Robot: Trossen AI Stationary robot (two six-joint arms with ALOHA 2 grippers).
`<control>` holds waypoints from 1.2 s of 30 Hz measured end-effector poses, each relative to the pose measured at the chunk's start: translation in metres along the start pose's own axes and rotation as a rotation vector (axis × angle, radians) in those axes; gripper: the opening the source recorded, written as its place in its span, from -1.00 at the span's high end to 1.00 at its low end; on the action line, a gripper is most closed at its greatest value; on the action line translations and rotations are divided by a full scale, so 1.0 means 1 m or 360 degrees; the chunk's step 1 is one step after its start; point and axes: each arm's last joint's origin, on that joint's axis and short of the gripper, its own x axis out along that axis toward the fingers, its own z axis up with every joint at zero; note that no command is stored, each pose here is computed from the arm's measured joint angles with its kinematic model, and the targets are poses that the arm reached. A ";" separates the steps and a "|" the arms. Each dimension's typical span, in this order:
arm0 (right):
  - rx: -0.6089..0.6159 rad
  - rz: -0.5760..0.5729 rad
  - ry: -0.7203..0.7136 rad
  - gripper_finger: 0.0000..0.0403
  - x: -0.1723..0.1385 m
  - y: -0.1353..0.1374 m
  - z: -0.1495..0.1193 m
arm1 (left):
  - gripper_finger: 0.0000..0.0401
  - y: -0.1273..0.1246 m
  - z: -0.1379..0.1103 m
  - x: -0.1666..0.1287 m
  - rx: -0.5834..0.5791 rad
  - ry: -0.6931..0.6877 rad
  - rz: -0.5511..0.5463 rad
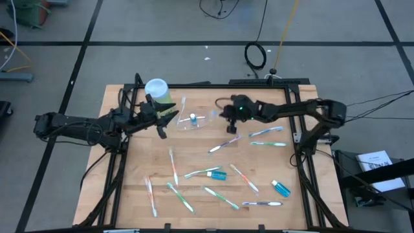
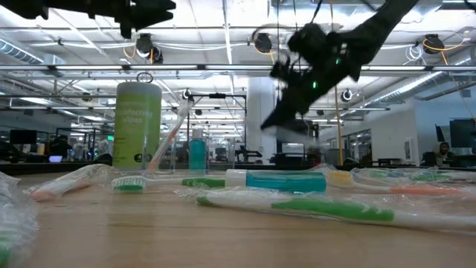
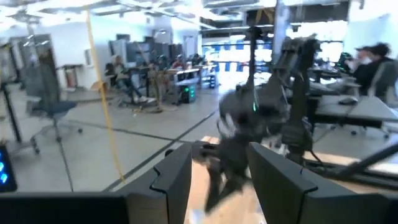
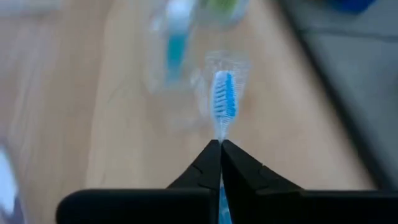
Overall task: Pick & Place toothbrushing station
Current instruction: Put the blue toothbrush into the transparent organizer
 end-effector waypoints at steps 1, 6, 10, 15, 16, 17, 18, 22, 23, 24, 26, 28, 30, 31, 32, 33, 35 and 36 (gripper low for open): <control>0.0013 -0.0069 -0.0075 1.00 -0.008 0.000 0.010 | 0.19 0.000 0.001 -0.002 0.0027 0.0006 -0.0017; 0.0185 -0.0429 -0.0760 1.00 -0.042 -0.004 0.057 | 0.18 0.002 0.006 -0.014 0.0077 0.0006 -0.0066; 0.0134 -0.0113 -0.1357 1.00 -0.048 0.001 0.075 | 0.18 0.005 0.009 -0.023 0.0068 0.0009 -0.0069; 0.0144 -0.0029 -0.1535 1.00 -0.017 0.015 0.065 | 0.19 0.006 0.010 -0.025 0.0051 0.0006 -0.0069; 0.0139 -0.0031 -0.1611 1.00 -0.009 0.018 0.064 | 0.19 0.005 0.010 -0.025 0.0051 0.0010 -0.0069; 0.0135 -0.0031 -0.1677 1.00 -0.003 0.021 0.064 | 0.18 0.005 0.010 -0.024 0.0052 0.0012 -0.0070; 0.0132 -0.0032 -0.1728 1.00 0.005 0.024 0.062 | 0.18 0.005 0.009 -0.024 0.0053 0.0015 -0.0069; 0.0224 -0.0039 -0.1694 1.00 0.042 0.025 0.060 | 0.18 0.005 0.009 -0.023 -0.0003 0.0025 -0.0070; 0.0252 -0.0052 -0.1662 1.00 0.052 0.023 0.060 | 0.18 0.005 0.009 -0.023 -0.0024 0.0026 -0.0069; 0.0284 -0.0072 -0.1628 1.00 0.061 0.020 0.061 | 0.18 0.005 0.008 -0.023 -0.0029 0.0032 -0.0070; 0.0355 -0.0116 -0.1553 1.00 0.077 0.017 0.062 | 0.19 0.005 0.007 -0.023 -0.0031 0.0056 -0.0071; 0.0396 -0.0159 -0.1461 1.00 0.089 0.015 0.060 | 0.18 0.005 0.005 -0.023 -0.0046 0.0081 -0.0072; 0.0430 -0.0211 -0.1375 1.00 0.098 0.015 0.058 | 0.18 0.005 0.004 -0.023 -0.0044 0.0107 -0.0073; 0.0441 -0.0232 -0.1341 1.00 0.100 0.014 0.057 | 0.18 0.005 0.003 -0.023 -0.0039 0.0117 -0.0073; 0.0453 -0.0244 -0.1296 1.00 0.102 0.014 0.056 | 0.18 0.005 0.003 -0.023 -0.0037 0.0118 -0.0074; 0.0467 -0.0241 -0.1256 1.00 0.104 0.014 0.055 | 0.18 0.005 0.003 -0.023 -0.0037 0.0116 -0.0074; 0.0493 -0.0225 -0.1157 1.00 0.108 0.015 0.052 | 0.18 0.005 0.003 -0.024 -0.0038 0.0112 -0.0073; 0.0493 -0.0221 -0.1105 1.00 0.110 0.015 0.049 | 0.18 0.005 0.003 -0.023 -0.0037 0.0114 -0.0073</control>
